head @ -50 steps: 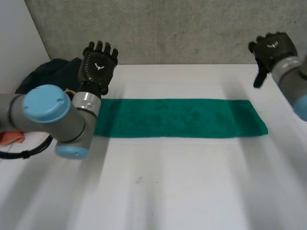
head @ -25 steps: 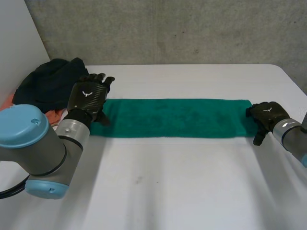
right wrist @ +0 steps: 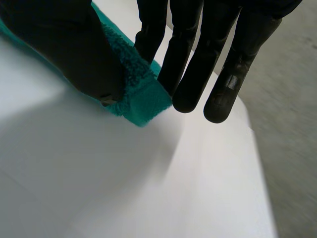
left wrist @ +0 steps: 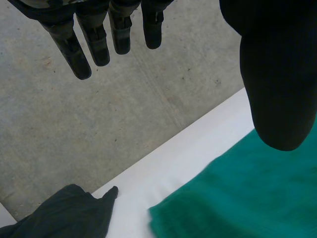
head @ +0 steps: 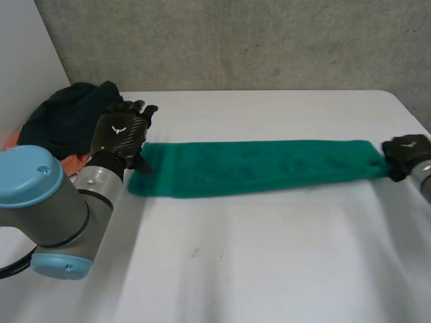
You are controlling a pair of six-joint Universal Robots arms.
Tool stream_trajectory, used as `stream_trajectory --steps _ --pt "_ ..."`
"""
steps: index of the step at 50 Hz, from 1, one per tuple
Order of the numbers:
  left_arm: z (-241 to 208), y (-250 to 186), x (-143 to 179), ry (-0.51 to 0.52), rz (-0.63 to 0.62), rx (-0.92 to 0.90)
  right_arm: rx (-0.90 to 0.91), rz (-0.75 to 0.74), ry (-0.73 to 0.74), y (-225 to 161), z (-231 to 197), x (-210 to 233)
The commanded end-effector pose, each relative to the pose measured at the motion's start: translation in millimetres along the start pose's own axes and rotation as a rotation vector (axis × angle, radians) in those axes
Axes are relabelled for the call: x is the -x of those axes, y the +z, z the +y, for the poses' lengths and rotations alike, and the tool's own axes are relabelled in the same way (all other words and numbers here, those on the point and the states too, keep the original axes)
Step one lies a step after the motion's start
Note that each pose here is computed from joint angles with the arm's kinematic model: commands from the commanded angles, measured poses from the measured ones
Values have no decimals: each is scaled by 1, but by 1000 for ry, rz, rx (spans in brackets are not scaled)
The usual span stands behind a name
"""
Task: Fold the laundry.
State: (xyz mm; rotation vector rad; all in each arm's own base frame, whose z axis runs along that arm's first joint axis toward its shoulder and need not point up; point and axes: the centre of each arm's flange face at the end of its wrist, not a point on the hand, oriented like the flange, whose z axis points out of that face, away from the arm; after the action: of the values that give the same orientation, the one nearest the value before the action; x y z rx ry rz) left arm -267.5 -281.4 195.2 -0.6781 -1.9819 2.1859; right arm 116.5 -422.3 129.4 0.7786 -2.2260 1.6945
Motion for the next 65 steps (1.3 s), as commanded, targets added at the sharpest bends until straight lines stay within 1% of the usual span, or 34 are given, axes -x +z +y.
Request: stream_trajectory --steps 1,5,7,8,11,12,15,16,19,20,22,23,24,27,28,31,32,37,39,43,44,47,48,50,51,54,55,56,59,62,65 --pt "-4 -4 3 -1 -4 -1 84 140 -184 4 26 -63" --pt "-5 -3 6 -1 -13 -3 79 140 -304 4 25 -66" --pt "-7 -2 7 -2 -15 -9 61 147 -321 4 18 -67" --pt "-8 -1 7 -2 -18 -12 42 151 -325 3 11 -67" --pt "-10 0 9 -2 -23 -18 -88 142 -351 -6 -38 -48" --pt "-10 0 9 -2 -23 -20 -169 119 -368 -13 -64 -29" --pt "-11 0 10 -2 -26 -24 -288 65 -398 -24 -97 6" --pt "-11 0 10 -2 -26 -24 -368 28 -415 -31 -115 29" --pt "-12 1 11 -2 -29 -26 -481 -38 -436 -43 -138 62" --pt "-12 1 12 -1 -31 -26 -548 -93 -446 -53 -150 88" --pt "-12 2 13 -1 -33 -27 -606 -149 -456 -62 -159 114" --pt "-12 2 14 -1 -36 -28 -633 -183 -461 -66 -162 128" --pt "-13 2 14 -1 -36 -29 -677 -247 -468 -75 -166 156" --pt "-12 3 15 1 -37 -26 -749 -346 -481 -95 -173 203" --pt "-11 3 15 1 -39 -25 -785 -407 -488 -107 -175 229" --pt "-11 4 16 2 -41 -26 -820 -497 -500 -119 -168 267" --pt "-10 4 15 2 -40 -23 -830 -552 -507 -125 -159 288" --pt "-10 7 15 5 -39 -28 -833 -671 -533 -138 -135 330" --pt "-9 9 13 8 -34 -26 -816 -691 -536 -141 -130 335" --pt "-8 14 9 10 -25 -32 -749 -663 -514 -139 -133 326" --pt "-9 16 8 9 -24 -37 -716 -620 -485 -138 -141 316" --pt "-13 21 0 4 -6 -57 -639 -564 -405 -137 -151 297" --pt "-14 22 -4 2 4 -62 -571 -526 -318 -130 -155 276" --pt "-18 25 -19 0 39 -83 -499 -493 -215 -121 -154 253" --pt "-20 26 -24 -3 52 -91 -446 -467 -106 -114 -154 230" --pt "-22 30 -43 -4 91 -109 -391 -444 34 -111 -154 201" --pt "-22 31 -47 -5 99 -113 -346 -444 107 -112 -148 190" --pt "-20 31 -51 -4 108 -111 -323 -449 132 -113 -145 187" --pt "-14 35 -66 -4 138 -112 -213 -445 173 -108 -117 179" --pt "-9 39 -81 -3 167 -114 -155 -418 166 -99 -98 169" --pt "0 42 -92 -2 191 -101 -107 -389 126 -90 -78 160"
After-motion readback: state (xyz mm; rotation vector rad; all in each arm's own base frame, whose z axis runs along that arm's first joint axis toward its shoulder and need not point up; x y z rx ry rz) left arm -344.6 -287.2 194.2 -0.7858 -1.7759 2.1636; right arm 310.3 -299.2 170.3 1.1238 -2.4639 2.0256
